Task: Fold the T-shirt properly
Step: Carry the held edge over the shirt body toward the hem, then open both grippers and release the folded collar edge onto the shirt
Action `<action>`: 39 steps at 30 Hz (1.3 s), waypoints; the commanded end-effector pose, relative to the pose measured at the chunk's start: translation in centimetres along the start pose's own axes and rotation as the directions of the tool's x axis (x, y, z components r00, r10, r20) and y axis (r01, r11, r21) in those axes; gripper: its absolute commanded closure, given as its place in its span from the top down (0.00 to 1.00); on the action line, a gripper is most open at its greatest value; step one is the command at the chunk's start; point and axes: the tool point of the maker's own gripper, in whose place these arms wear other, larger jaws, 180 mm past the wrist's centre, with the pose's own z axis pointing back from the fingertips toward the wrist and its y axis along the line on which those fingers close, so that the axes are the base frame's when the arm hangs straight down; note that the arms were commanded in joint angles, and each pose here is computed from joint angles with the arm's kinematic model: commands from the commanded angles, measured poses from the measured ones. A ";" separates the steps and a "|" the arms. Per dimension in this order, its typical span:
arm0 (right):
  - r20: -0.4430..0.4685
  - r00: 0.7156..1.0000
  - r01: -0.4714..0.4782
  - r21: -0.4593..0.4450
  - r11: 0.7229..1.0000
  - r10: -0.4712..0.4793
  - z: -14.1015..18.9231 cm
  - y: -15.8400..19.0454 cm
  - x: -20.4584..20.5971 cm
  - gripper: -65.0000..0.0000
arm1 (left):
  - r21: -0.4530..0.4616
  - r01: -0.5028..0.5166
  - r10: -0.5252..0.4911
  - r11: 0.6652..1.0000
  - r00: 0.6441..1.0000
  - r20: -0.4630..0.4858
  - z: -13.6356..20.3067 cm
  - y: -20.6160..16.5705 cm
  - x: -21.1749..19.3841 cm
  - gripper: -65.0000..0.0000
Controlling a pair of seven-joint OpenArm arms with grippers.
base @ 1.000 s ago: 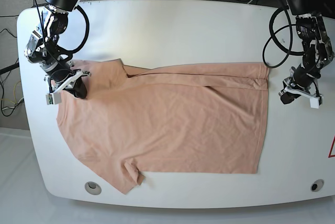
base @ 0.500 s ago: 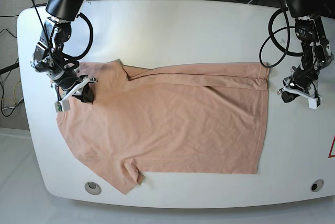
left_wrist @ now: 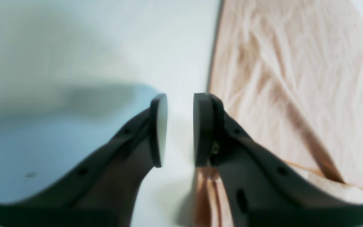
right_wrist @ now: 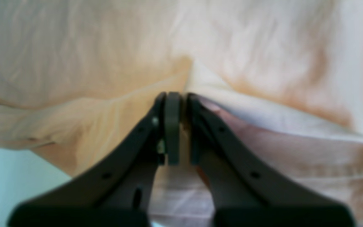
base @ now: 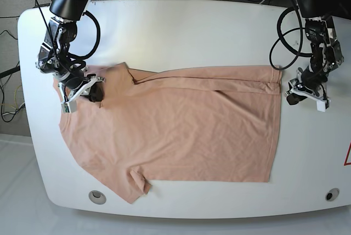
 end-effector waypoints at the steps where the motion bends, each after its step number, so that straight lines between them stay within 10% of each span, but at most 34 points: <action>1: 0.091 0.995 -0.030 -0.001 1.000 0.030 0.6 -0.2 3.6 0.00 | -0.046 0.027 -0.026 0.999 0.999 0.034 -0.2 -1.7 1.3 0.10; 11: 0.108 0.993 -0.050 0.012 0.999 0.048 0.1 0.3 4.6 0.00 | -0.053 0.050 -0.047 0.997 0.997 0.061 -0.2 -2.2 2.2 0.13; 21: 0.124 0.990 -0.073 0.020 0.997 0.070 0.1 0.8 5.0 0.36 | -0.068 0.069 -0.065 0.995 0.996 0.054 -0.5 -2.8 2.1 0.40; 29: 0.116 0.991 -0.066 0.018 0.998 0.064 0.1 0.5 4.4 0.40 | -0.076 0.095 -0.087 0.993 0.991 0.101 0.0 -3.6 3.3 0.51; 39: 0.124 0.984 -0.128 -0.011 0.992 0.128 1.8 0.3 4.8 0.42 | -0.097 0.208 -0.186 0.973 0.964 0.192 1.6 -6.2 5.9 0.43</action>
